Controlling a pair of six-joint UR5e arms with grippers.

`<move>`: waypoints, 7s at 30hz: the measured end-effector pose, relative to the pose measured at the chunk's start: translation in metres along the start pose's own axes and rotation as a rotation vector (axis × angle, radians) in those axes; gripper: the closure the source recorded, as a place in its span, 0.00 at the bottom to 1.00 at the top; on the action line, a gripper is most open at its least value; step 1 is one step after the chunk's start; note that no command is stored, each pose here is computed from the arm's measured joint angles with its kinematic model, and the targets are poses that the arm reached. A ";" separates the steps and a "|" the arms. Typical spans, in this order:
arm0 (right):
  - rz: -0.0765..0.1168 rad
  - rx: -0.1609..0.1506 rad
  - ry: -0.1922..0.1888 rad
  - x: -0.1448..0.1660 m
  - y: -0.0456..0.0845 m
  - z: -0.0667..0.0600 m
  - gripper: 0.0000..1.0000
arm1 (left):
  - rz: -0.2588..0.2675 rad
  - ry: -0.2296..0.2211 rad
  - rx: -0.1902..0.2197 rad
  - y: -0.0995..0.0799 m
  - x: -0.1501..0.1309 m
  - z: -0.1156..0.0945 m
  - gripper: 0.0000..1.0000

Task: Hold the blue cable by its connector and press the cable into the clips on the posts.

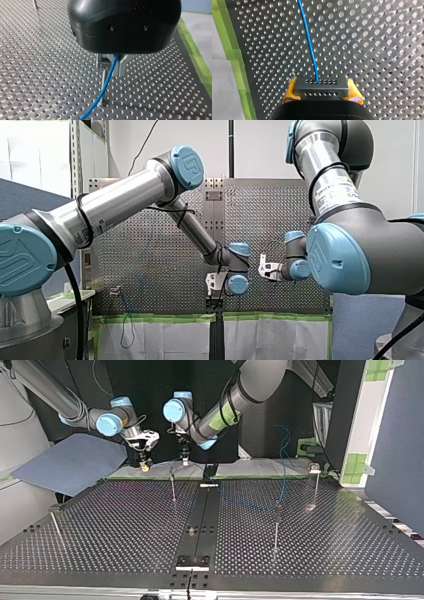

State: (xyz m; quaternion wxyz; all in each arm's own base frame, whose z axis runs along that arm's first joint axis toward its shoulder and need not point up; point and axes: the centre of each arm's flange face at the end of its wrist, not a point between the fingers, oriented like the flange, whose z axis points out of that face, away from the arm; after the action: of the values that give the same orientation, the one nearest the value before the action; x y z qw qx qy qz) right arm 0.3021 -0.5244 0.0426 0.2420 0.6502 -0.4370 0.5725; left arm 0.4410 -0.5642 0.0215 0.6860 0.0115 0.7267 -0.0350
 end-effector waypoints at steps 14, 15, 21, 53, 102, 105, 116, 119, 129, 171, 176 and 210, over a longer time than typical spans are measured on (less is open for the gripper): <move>0.005 -0.014 0.023 0.010 0.030 0.001 1.00 | -0.004 0.034 0.028 -0.011 0.021 0.028 1.00; 0.005 -0.012 0.026 0.011 0.032 0.002 1.00 | -0.006 0.033 0.034 -0.011 0.020 0.030 1.00; -0.002 -0.005 0.041 0.014 0.036 0.004 1.00 | -0.011 0.034 0.065 -0.013 0.019 0.034 1.00; -0.015 0.002 0.060 0.023 0.036 0.012 1.00 | -0.043 0.033 0.054 0.004 -0.007 0.081 1.00; -0.071 -0.042 0.013 0.029 0.033 0.000 1.00 | 0.001 0.123 0.104 -0.027 -0.021 0.032 1.00; -0.069 -0.037 0.016 0.030 0.032 0.000 1.00 | -0.004 0.119 0.106 -0.025 -0.024 0.036 1.00; -0.070 -0.029 0.018 0.029 0.028 0.001 1.00 | -0.024 0.103 0.102 -0.011 -0.028 0.057 1.00; -0.070 -0.029 0.018 0.029 0.028 0.001 1.00 | -0.029 0.096 0.101 -0.010 -0.029 0.060 1.00; -0.057 -0.039 0.026 0.031 0.035 0.001 1.00 | -0.065 0.048 0.107 -0.007 -0.033 0.073 1.00; -0.040 -0.058 0.120 0.045 0.058 0.011 1.00 | -0.067 0.074 0.180 0.037 -0.007 0.124 1.00; -0.040 -0.057 0.126 0.046 0.060 0.015 1.00 | -0.065 0.066 0.155 0.048 -0.009 0.133 1.00; -0.010 -0.034 0.134 0.044 0.084 0.041 1.00 | 0.007 0.079 0.134 0.050 -0.023 0.143 0.69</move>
State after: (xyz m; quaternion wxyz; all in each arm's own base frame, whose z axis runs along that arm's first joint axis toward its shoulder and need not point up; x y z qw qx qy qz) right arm 0.2509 -0.6127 0.0596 0.2848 0.6083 -0.4262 0.6059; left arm 0.5885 -0.5235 0.0351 0.6544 0.0612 0.7493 -0.0807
